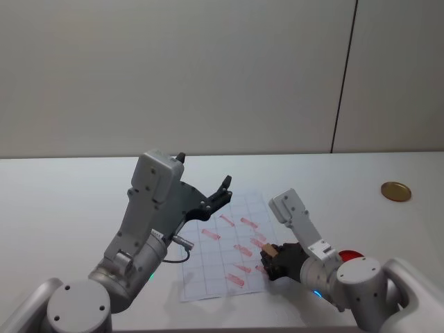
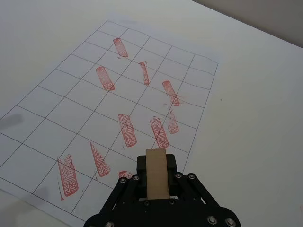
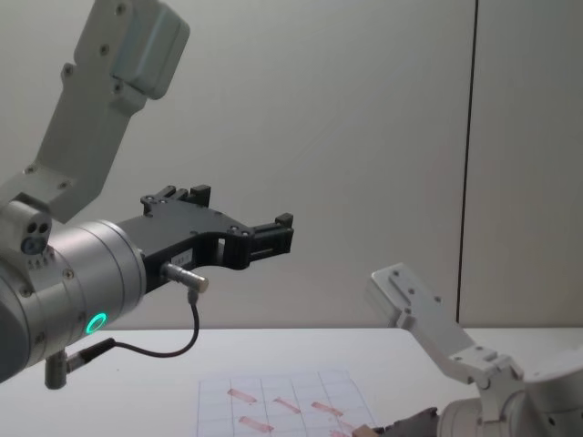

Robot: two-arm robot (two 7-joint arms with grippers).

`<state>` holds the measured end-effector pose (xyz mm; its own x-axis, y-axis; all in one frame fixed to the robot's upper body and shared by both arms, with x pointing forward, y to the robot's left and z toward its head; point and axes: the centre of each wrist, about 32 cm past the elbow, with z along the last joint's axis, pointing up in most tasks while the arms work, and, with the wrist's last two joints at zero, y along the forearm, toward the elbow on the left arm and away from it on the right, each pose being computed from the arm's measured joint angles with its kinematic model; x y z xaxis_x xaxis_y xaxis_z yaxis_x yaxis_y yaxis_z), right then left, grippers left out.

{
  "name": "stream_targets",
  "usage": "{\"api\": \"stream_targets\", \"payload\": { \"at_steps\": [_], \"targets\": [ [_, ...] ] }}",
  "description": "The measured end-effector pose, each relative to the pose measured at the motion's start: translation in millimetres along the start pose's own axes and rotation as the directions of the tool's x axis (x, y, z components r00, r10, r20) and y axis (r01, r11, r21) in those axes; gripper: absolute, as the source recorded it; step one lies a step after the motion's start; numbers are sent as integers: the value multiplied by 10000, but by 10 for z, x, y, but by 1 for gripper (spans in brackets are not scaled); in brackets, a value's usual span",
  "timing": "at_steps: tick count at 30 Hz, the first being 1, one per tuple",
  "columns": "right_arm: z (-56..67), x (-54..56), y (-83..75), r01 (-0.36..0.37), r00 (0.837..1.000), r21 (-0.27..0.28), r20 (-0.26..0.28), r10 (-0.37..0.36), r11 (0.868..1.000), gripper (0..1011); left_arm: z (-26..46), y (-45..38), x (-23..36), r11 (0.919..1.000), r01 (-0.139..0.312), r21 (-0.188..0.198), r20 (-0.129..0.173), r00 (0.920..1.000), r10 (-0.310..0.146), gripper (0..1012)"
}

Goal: Use the one hand to pick up the stamp and affix it onto the A4 paper.

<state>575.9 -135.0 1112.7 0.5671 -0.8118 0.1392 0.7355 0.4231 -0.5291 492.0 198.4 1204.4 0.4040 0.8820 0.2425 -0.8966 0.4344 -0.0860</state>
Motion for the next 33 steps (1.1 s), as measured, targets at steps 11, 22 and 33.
{"api": "stream_targets", "payload": {
  "at_steps": [11,22,33],
  "targets": [
    [-22,23,42,-68,9997,-147,-249,64,9999,220,0,0,0,10000,0,0,0,10000,0,993],
    [-41,26,70,-125,9994,-277,-324,116,9995,219,0,0,0,10000,0,0,0,10000,0,993],
    [-53,19,81,-159,9993,-338,-350,148,9993,219,0,0,0,10000,0,1,-1,10000,0,993]
  ]
}}
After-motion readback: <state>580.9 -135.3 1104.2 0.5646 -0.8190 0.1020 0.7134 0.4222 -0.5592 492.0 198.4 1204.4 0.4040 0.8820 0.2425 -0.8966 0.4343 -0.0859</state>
